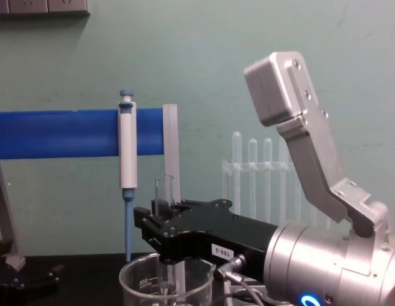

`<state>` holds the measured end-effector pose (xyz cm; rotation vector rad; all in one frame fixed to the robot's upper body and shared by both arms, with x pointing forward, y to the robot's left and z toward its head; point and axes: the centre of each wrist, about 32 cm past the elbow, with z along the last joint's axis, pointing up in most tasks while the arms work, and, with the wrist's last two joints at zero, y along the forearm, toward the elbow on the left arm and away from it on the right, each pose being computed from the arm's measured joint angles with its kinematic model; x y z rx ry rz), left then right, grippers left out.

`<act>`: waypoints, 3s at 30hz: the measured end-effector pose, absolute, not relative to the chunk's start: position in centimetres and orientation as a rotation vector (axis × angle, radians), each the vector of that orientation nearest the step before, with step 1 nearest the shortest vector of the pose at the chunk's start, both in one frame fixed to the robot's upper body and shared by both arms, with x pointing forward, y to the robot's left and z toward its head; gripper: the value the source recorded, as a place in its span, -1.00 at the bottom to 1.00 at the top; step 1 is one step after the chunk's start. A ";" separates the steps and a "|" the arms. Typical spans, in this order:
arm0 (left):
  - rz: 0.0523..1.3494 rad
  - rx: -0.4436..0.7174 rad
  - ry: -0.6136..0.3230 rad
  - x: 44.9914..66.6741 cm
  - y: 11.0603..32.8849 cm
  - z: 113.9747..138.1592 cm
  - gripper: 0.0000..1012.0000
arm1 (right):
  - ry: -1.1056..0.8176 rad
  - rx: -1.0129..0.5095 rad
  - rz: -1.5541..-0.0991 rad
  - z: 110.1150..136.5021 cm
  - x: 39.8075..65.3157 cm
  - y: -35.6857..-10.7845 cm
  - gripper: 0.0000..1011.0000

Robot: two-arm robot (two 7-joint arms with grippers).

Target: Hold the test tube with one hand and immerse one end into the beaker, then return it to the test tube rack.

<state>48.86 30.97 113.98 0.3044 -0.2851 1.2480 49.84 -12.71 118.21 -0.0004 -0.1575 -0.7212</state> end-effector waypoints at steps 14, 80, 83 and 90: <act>1.248 0.304 -0.285 48.9 31.0 114.0 0.98 | -0.154 -0.018 -0.714 117.4 49.7 -12.7 -0.56; 1.248 0.304 -0.285 48.9 31.0 114.0 0.98 | -0.153 -0.016 -0.715 117.5 49.7 -12.7 -0.56; 1.248 0.304 -0.285 48.9 31.0 114.0 0.98 | -0.153 -0.016 -0.715 117.5 49.7 -12.7 -0.56; 1.248 0.304 -0.285 48.9 31.0 114.0 0.98 | -0.153 -0.016 -0.715 117.5 49.7 -12.7 -0.56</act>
